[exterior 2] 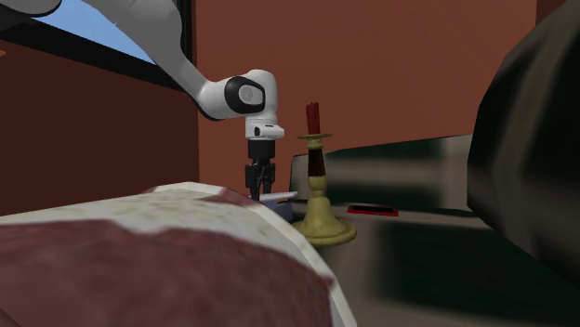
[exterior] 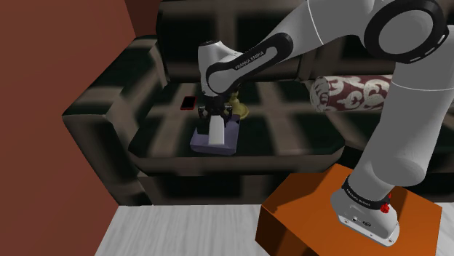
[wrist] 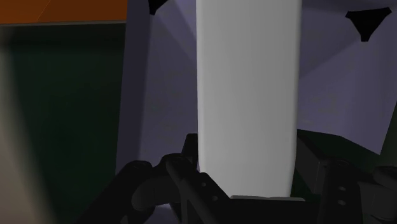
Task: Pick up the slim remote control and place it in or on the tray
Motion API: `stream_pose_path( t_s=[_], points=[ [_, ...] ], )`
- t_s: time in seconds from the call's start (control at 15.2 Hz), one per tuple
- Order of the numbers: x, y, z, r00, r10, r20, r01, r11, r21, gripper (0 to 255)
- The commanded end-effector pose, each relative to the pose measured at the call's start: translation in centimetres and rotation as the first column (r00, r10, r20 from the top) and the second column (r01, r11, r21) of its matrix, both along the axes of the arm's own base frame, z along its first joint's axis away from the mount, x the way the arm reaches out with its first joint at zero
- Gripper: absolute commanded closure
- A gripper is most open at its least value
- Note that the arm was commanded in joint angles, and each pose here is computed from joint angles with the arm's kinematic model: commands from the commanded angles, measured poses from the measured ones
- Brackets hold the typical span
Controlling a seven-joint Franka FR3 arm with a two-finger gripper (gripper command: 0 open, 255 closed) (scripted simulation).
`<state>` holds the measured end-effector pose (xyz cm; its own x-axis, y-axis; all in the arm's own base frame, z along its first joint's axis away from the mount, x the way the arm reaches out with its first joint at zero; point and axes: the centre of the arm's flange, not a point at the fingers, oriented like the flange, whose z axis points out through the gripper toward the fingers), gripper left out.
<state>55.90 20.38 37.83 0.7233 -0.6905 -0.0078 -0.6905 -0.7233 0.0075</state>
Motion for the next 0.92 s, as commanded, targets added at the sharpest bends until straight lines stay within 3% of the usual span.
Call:
stream_pose_path(
  t_s=[0.0,0.07,0.13,0.46,0.73,0.86],
  points=[
    [0.0,0.0,0.0,1.000,0.000,0.000,0.000,1.000,0.000,255],
    [0.0,0.0,0.0,1.000,0.000,0.000,0.000,1.000,0.000,255],
    [0.0,0.0,0.0,1.000,0.000,0.000,0.000,1.000,0.000,0],
    [0.0,0.0,0.0,1.000,0.000,0.000,0.000,1.000,0.000,0],
    [0.1,0.0,5.0,1.000,0.000,0.000,0.000,1.000,0.000,0],
    [0.1,0.0,5.0,1.000,0.000,0.000,0.000,1.000,0.000,0]
  ],
)
